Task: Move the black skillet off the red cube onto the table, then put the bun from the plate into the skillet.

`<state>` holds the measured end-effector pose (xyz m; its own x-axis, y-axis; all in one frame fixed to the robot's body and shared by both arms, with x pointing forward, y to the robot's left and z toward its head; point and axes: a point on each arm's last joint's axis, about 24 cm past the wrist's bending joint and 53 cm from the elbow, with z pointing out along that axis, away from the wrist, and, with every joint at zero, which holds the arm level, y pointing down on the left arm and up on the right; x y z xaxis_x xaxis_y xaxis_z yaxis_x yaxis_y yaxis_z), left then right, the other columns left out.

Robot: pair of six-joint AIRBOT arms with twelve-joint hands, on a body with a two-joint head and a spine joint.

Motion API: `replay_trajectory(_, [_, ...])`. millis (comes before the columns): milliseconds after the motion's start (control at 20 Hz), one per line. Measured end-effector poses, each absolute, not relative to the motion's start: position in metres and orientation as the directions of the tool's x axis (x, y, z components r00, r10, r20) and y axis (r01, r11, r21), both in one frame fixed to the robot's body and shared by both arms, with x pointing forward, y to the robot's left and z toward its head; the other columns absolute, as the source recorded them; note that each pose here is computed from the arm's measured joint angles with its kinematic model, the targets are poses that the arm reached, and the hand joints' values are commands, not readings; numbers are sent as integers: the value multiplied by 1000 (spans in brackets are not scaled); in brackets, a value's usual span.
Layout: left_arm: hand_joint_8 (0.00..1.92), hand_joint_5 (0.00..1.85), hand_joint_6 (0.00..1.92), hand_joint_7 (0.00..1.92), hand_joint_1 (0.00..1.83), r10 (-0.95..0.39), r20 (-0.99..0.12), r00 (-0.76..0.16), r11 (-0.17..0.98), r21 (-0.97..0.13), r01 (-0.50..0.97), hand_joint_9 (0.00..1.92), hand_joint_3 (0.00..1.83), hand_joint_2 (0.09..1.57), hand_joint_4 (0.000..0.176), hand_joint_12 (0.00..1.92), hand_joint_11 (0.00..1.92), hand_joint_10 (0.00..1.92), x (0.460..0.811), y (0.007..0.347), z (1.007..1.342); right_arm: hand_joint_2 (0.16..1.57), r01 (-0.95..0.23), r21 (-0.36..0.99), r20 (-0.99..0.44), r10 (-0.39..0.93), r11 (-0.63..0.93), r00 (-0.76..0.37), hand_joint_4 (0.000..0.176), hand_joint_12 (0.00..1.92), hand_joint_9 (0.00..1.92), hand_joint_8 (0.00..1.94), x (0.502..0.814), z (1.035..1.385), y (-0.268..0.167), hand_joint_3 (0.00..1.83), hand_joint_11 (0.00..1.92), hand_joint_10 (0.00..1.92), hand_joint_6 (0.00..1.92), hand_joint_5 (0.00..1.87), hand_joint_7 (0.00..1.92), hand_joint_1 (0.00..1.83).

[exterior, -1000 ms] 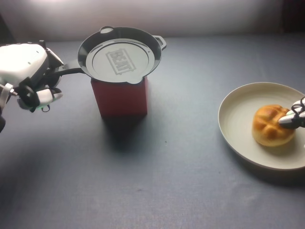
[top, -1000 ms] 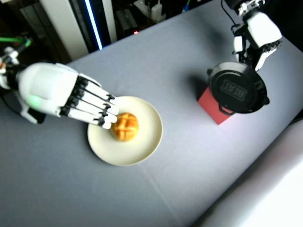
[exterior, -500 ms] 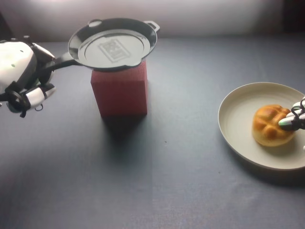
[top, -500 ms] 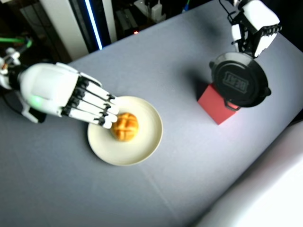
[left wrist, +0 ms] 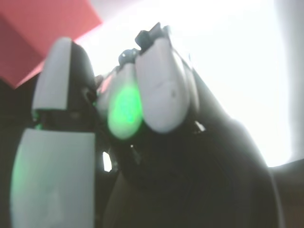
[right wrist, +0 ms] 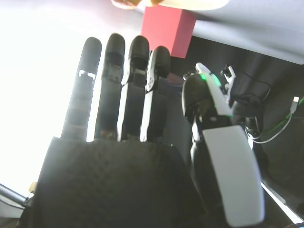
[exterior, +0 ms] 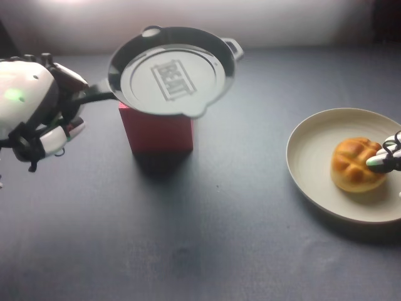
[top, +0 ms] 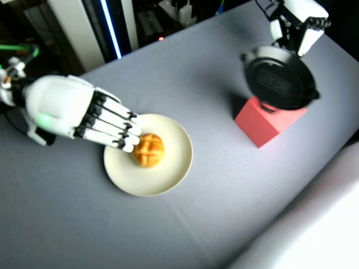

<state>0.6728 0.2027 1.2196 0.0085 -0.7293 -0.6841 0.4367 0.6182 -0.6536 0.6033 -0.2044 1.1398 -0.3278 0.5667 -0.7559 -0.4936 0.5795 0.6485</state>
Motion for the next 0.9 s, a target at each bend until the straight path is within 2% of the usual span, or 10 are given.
replay_trajectory(100, [1921,1370,1921,1500,1436,-708,-706,-23,616,-633,468,1642,0,1221,0,1921,1682,1921,662,190,1219,1378,-494,648,-756,566,579,-328,16,900,647,2,603,1140,-204,1,231,8,3,750,739,569])
replay_trajectory(150, [1921,1400,1921,1527,1412,-702,-711,-33,613,-627,481,1653,1,1223,0,1921,1688,1921,658,186,1219,1386,-493,649,-756,566,580,-329,4,888,635,0,603,1139,-204,4,211,3,0,740,731,574])
replay_trajectory(200, [1921,1437,1921,1573,1384,-692,-720,-51,607,-620,497,1692,0,1218,0,1921,1721,1921,650,179,1218,1386,-494,648,-756,566,579,-328,2,843,639,2,603,1140,-204,1,236,6,2,747,734,545])
replay_trajectory(250, [1921,1437,1921,1573,1384,-685,-726,-60,603,-612,512,1692,0,1218,0,1921,1721,1921,644,175,1218,1386,-493,649,-755,567,579,-329,2,843,639,2,603,1139,-204,1,236,6,2,747,734,545])
replay_trajectory(300, [1921,1440,1921,1578,1378,-684,-726,-75,594,-613,520,1695,0,1210,0,1921,1725,1921,638,171,1215,1385,-491,650,-755,568,579,-329,9,844,643,2,603,1139,-204,1,239,7,3,749,736,537])
replay_trajectory(400, [1921,1390,1921,1536,1322,-677,-728,-109,576,-615,539,1644,1,1222,0,1921,1683,1921,626,164,1211,1389,-491,650,-755,567,580,-330,4,838,635,1,603,1139,-204,2,227,2,2,749,734,536])
replay_trajectory(450, [1921,1371,1921,1521,1320,-673,-730,-119,569,-614,546,1637,2,1227,0,1921,1673,1921,621,163,1210,1392,-491,650,-755,567,580,-330,9,834,633,0,603,1139,-204,3,223,1,0,744,732,527])
replay_trajectory(500, [1921,1361,1921,1521,1339,-668,-734,-124,566,-609,555,1638,5,1236,0,1921,1669,1921,615,161,1211,1392,-491,650,-755,567,580,-330,3,836,637,0,603,1139,-204,1,226,2,0,735,727,540])
replay_trajectory(650, [1921,1369,1921,1564,1410,-665,-732,-149,548,-613,569,1680,0,1216,0,1921,1702,1921,603,156,1207,1390,-488,651,-755,565,582,-333,0,825,635,2,604,1137,-204,1,218,3,2,738,728,513])
replay_trajectory(900, [1921,1391,1921,1648,1391,-641,-733,-226,545,-643,539,1769,0,1206,0,1921,1783,1921,599,149,1185,1382,-485,651,-754,565,583,-333,0,859,669,1,604,1137,-205,0,256,3,1,746,745,569])
